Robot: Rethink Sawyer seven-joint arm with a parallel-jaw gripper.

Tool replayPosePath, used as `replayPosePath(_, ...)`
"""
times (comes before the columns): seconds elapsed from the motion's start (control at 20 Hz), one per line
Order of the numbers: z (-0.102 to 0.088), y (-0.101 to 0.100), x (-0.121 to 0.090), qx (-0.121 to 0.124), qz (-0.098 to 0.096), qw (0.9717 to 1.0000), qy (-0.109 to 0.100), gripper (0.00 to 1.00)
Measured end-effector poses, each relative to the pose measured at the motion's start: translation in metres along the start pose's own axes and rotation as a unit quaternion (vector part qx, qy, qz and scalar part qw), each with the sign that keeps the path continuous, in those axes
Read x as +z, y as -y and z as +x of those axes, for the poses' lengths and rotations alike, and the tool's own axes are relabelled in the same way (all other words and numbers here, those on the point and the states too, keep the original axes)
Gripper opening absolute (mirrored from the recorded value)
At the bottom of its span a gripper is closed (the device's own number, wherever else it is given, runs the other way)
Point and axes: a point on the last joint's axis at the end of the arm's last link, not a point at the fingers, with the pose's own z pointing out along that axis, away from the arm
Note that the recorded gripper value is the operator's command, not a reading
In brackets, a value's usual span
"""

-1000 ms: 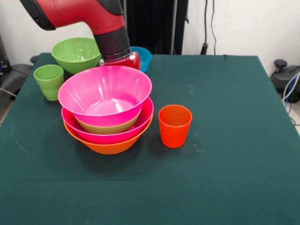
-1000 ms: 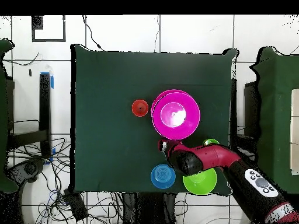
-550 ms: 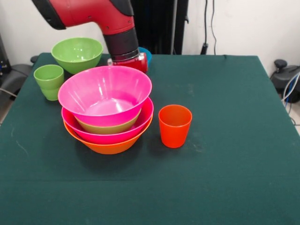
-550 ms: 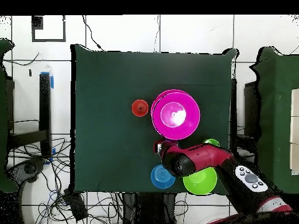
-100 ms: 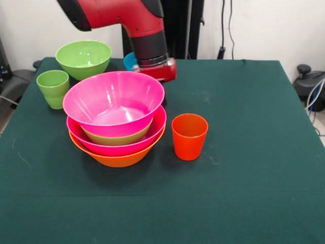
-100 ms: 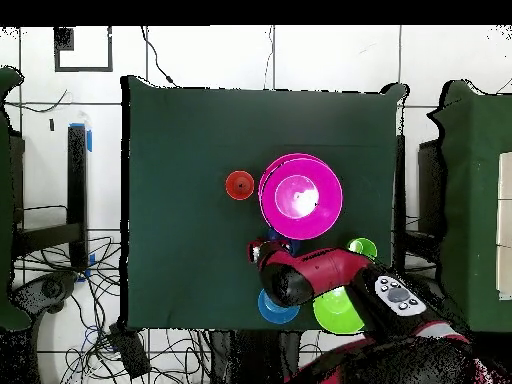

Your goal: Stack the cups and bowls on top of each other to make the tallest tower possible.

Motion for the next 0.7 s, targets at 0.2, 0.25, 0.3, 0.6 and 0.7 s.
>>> replayPosePath(0.2,-0.002,-0.026,0.011,0.009,-0.015,0.9997,0.015,0.0)
replayPosePath(0.25,-0.002,-0.031,0.013,0.013,-0.018,0.9996,0.017,0.0)
replayPosePath(0.3,-0.002,-0.032,0.014,0.015,-0.019,0.9996,0.017,0.0)
replayPosePath(0.6,0.009,-0.05,0.025,0.047,-0.029,0.9984,0.011,0.0)
replayPosePath(0.7,0.009,-0.052,0.025,0.052,-0.03,0.9981,0.013,0.0)
